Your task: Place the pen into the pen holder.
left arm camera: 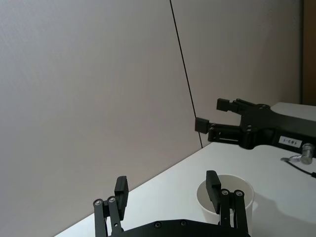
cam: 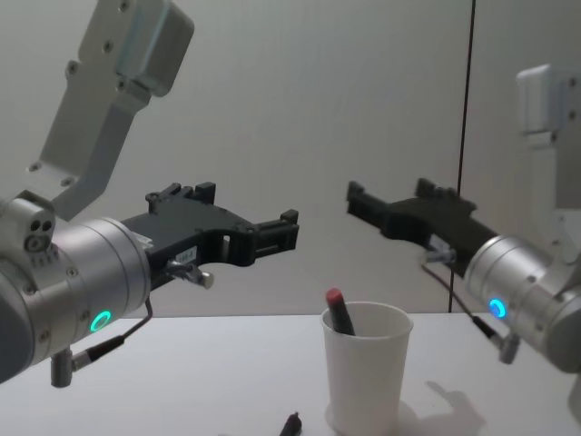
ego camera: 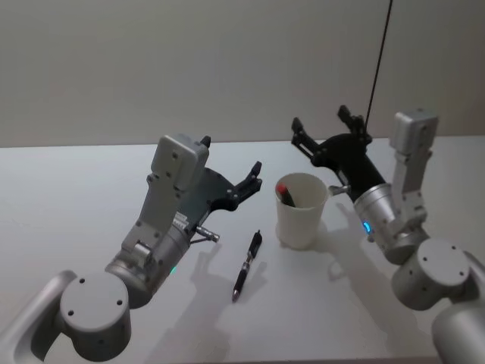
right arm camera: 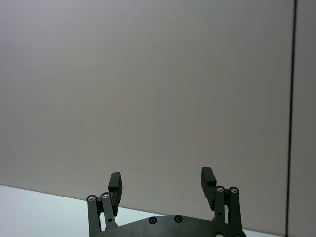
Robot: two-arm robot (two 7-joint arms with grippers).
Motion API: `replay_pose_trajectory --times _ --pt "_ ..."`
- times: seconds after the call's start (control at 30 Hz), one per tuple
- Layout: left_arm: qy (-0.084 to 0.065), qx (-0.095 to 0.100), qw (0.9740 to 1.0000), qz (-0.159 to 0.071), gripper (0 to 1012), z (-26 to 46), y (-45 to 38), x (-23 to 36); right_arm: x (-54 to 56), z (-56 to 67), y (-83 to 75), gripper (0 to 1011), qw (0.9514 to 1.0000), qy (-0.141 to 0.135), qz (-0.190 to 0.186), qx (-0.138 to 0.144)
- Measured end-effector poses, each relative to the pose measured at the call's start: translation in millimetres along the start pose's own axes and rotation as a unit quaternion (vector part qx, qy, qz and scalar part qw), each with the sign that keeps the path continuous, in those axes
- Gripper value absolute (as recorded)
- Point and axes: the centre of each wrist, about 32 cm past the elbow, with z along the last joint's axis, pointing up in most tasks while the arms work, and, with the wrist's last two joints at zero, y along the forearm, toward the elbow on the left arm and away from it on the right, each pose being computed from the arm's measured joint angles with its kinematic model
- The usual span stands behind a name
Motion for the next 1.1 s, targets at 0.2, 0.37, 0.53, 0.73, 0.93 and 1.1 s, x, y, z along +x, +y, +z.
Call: replay_pose_trajectory --times 0.2,0.37,0.53,0.73,0.93,1.1 --pt "0.000 0.000 1.0000 0.000 1000 0.0 0.0 0.0 1.1 14.0 -10.7 1001 0.9994 0.010 -0.031 -0.013" --pt "0.000 0.000 1.0000 0.000 1000 0.0 0.0 0.0 2.0 25.4 -23.4 1001 0.9977 0.018 -0.060 -0.027" --pt "0.000 0.000 1.0000 0.000 1000 0.0 0.0 0.0 3.4 34.1 -37.4 1001 0.9954 0.025 -0.083 -0.041" --pt "0.000 0.000 1.0000 0.000 1000 0.0 0.0 0.0 6.3 41.1 -54.2 1001 0.9923 0.030 -0.106 -0.055" --pt "0.000 0.000 1.0000 0.000 1000 0.0 0.0 0.0 9.4 44.8 -67.9 1001 0.9895 0.033 -0.123 -0.068" --pt "0.000 0.000 1.0000 0.000 1000 0.0 0.0 0.0 13.2 46.9 -79.9 1001 0.9867 0.034 -0.138 -0.078"
